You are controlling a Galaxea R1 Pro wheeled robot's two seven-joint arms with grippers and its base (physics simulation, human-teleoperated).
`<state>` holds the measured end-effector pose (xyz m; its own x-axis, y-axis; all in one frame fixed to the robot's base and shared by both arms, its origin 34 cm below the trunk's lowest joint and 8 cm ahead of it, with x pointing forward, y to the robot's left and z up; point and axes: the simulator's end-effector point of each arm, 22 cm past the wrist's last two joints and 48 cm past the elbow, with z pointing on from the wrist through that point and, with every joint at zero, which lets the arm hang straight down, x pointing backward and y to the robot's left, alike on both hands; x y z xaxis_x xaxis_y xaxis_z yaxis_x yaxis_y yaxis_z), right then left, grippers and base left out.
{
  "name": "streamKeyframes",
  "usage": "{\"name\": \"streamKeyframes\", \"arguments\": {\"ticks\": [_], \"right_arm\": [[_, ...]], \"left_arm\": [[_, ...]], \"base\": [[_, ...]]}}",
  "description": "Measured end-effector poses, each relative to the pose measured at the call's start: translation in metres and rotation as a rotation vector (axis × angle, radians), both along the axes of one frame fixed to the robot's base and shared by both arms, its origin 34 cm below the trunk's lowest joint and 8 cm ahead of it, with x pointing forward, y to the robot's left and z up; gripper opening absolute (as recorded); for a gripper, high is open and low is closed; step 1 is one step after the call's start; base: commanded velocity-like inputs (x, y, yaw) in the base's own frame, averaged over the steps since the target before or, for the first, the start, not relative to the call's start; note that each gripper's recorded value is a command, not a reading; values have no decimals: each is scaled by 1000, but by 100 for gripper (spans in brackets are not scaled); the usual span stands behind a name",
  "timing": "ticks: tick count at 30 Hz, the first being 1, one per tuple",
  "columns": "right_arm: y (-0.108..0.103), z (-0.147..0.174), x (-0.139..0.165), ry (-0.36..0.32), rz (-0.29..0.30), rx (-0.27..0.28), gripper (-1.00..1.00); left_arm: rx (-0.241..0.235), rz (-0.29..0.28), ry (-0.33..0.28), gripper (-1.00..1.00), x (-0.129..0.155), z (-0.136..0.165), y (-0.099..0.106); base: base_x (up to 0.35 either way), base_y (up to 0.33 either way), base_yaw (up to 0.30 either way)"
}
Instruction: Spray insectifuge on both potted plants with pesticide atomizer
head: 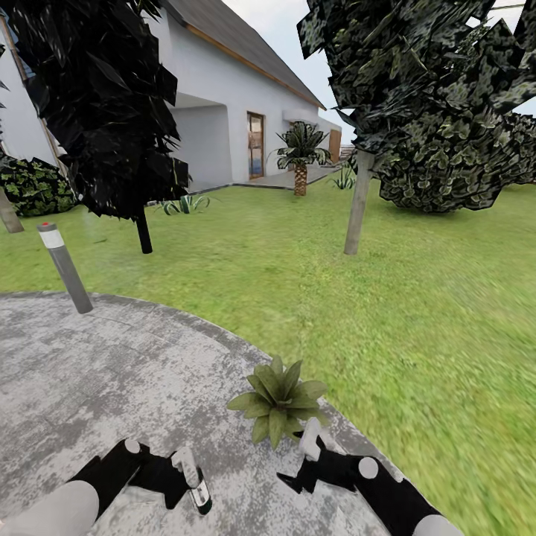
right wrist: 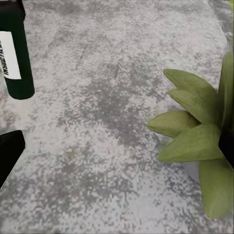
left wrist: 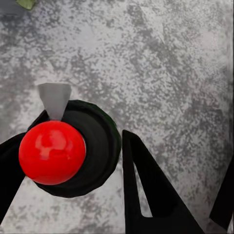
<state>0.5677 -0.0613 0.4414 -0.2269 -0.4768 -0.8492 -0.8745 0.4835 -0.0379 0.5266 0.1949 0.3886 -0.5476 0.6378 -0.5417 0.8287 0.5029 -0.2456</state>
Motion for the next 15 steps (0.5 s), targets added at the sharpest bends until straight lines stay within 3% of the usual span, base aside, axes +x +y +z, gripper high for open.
{"name": "streamKeyframes", "arguments": {"ticks": [3, 9, 11, 15], "right_arm": [[4, 5, 1, 33, 38, -3, 100], [15, 25, 7, 23, 108, 12, 100], [17, 23, 3, 24, 139, -12, 100], [29, 25, -13, 44, 257, -60, 100]], "left_arm": [[-16, -64, -7, -100, 3, 11, -17], [33, -158, 23, -100, -2, 16, -31], [25, -183, 36, -100, -6, 19, -36], [15, -209, 43, -100, -5, 25, -42]], "base": [[0, 0, 0], [0, 0, 0], [0, 0, 0], [0, 0, 0]]}}
